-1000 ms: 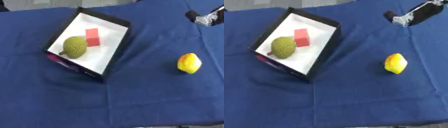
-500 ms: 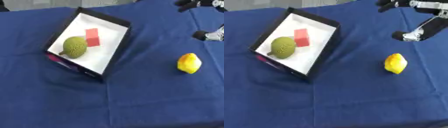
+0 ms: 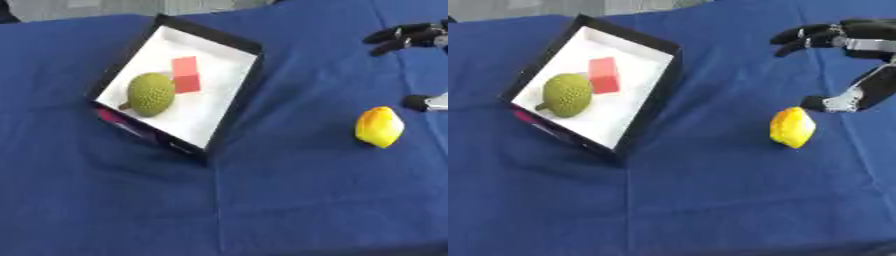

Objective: Pick up objects on the table and place them in the box.

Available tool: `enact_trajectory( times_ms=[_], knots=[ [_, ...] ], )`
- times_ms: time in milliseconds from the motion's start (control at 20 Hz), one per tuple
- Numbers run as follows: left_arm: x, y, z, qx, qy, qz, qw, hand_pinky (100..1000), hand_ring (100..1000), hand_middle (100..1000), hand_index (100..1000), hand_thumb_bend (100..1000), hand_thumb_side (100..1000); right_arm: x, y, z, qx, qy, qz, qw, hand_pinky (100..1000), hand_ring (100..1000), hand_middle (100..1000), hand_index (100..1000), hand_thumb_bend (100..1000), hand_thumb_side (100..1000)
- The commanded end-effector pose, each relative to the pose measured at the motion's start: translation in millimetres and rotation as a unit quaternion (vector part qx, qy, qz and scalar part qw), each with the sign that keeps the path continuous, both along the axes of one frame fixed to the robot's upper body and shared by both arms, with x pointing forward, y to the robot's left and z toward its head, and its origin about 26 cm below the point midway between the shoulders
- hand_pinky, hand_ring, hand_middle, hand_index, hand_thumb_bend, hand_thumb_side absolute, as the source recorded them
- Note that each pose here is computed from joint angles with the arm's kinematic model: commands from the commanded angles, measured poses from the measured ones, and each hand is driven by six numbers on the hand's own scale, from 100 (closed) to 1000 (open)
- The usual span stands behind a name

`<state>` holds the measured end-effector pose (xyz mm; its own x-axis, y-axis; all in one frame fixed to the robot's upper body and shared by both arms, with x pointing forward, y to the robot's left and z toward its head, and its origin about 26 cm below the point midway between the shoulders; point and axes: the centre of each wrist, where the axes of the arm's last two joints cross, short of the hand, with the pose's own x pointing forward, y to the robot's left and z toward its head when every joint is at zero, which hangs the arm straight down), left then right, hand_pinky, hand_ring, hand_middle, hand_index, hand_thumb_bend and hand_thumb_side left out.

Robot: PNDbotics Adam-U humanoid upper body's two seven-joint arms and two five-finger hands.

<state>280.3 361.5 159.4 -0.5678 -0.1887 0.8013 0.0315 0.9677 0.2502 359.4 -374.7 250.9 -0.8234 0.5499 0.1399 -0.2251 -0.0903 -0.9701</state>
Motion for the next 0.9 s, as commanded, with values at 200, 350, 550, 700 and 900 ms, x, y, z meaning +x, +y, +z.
enact_trajectory(
  times_ms=[200,350,550,700,900],
  knots=[
    [-1.1,1,7.4,0.013,-0.006,-0.001,1.000,631,710,752,756,100,641,-1.7,-8,6.6,-0.121,-0.013,0.074,0.990,1000,1000,1000,943,446,484],
    [-1.0,1,7.1,0.014,-0.004,-0.001,1.000,630,709,749,754,100,640,-1.2,-9,-0.3,-0.134,-0.012,0.073,0.988,1000,1000,1000,946,458,460],
    [-1.1,0,7.0,0.014,-0.003,-0.002,1.000,629,708,747,753,100,639,-0.6,-13,-9.4,-0.151,-0.010,0.066,0.986,1000,1000,1000,943,455,435],
    [-1.2,0,6.8,0.013,-0.002,-0.002,1.000,629,708,745,752,100,638,2.0,-15,-16.1,-0.158,-0.012,0.056,0.986,1000,1000,1000,928,454,443],
    [-1.4,0,6.0,0.012,-0.001,-0.003,1.000,628,707,742,750,100,638,7.5,-18,-28.6,-0.162,-0.012,0.036,0.986,1000,1000,973,914,453,457]
  ],
)
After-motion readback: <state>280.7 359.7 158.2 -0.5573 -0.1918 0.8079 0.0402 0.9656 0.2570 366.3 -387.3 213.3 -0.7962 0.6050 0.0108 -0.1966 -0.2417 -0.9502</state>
